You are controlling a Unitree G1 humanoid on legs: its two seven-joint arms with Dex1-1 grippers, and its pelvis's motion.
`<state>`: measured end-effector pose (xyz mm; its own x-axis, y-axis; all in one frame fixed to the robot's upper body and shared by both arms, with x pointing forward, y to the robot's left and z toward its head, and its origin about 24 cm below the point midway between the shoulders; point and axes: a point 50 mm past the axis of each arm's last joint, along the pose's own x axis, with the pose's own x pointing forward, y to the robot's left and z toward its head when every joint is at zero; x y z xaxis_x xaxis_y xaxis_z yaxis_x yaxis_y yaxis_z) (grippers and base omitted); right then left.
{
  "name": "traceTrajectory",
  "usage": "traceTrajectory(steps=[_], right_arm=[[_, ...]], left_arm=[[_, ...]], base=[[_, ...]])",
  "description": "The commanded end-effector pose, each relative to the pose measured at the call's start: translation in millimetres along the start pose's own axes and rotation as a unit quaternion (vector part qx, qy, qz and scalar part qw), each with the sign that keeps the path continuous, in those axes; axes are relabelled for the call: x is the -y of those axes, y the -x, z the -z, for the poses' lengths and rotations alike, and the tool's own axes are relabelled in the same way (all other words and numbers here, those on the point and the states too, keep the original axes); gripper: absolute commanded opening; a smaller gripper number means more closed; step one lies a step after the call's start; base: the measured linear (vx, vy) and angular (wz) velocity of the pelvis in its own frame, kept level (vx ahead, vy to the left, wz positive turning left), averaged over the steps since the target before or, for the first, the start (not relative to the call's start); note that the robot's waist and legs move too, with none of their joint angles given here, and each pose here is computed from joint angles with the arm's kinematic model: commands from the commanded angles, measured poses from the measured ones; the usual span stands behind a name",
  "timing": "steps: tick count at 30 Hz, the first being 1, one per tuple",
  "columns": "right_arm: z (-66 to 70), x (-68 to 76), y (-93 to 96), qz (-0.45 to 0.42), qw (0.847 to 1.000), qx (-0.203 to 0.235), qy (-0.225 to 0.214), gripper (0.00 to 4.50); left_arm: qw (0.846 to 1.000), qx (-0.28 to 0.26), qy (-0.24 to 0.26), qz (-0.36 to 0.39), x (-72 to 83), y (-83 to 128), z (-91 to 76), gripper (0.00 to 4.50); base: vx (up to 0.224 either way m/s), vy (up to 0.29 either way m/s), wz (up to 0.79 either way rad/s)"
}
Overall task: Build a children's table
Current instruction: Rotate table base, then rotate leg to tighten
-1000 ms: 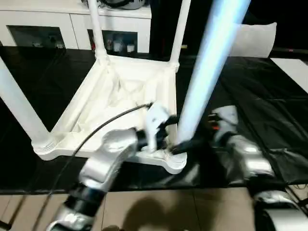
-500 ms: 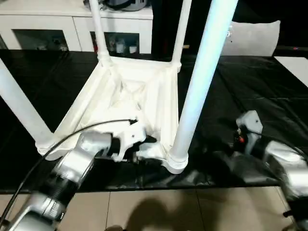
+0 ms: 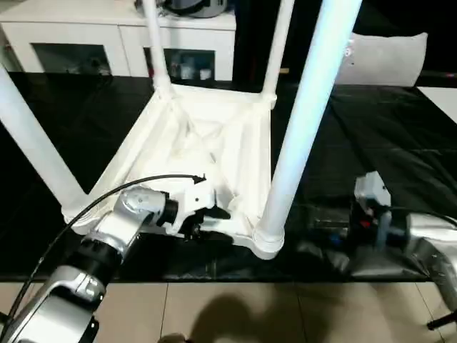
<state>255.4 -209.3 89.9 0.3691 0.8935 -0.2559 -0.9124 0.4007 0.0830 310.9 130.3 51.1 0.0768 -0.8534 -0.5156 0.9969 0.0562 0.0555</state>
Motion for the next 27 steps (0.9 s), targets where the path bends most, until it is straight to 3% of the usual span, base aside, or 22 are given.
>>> traceTrajectory(steps=[1,5,7,10,12,16,17,21,23,27], right_arm=[[-3.0,-1.3,-0.1,-0.013,1.000,-0.003,0.003,4.50],[-4.5,-2.1,-2.3,-0.021,1.000,-0.001,-0.001,4.50],[-5.4,-2.5,-4.4,-0.024,1.000,-0.001,-0.004,4.50],[-6.0,-2.0,-9.4,-0.030,1.000,-0.002,-0.003,4.50],[-4.9,-1.5,-12.9,-0.041,0.999,-0.003,-0.003,4.50],[-1.7,3.7,-20.3,-0.045,0.999,-0.007,-0.007,4.50],[-1.1,5.0,-21.8,-0.046,0.999,-0.008,-0.009,4.34],[2.8,9.8,-34.8,-0.043,0.999,-0.023,-0.013,4.13],[2.7,9.4,-38.1,-0.047,0.999,-0.023,-0.014,3.79],[1.5,8.2,-46.0,-0.065,0.998,-0.022,-0.015,3.46]], left_arm=[[1.000,-0.012,-0.001,0.000,-2.0,0,1.7,2.03],[1.000,-0.018,0.001,0.008,-1.6,-2,5.9,1.91],[1.000,-0.018,0.004,0.015,-1.3,-2,7.0,1.55],[0.999,-0.020,0.008,0.028,0.4,-3,8.6,1.54],[0.999,-0.024,0.011,0.034,1.5,-2,10.5,1.17],[0.999,-0.029,0.013,0.038,2.6,-2,13.1,1.01],[0.999,-0.031,0.014,0.039,2.9,-2,13.9,0.75],[0.998,-0.036,0.016,0.047,5.3,-3,16.7,0.71],[0.998,-0.036,0.017,0.050,5.8,-3,16.8,0.32],[0.998,-0.036,0.018,0.052,6.7,-4,17.0,0.08]], base=[[0.000,0.000,0.00],[0.000,0.000,0.00],[0.000,0.000,0.00],[0.000,0.000,0.00],[0.000,0.000,0.00],[0.000,0.000,0.00],[0.000,0.000,0.00],[0.000,0.000,0.00],[0.000,0.000,0.00],[0.000,0.000,0.00]])
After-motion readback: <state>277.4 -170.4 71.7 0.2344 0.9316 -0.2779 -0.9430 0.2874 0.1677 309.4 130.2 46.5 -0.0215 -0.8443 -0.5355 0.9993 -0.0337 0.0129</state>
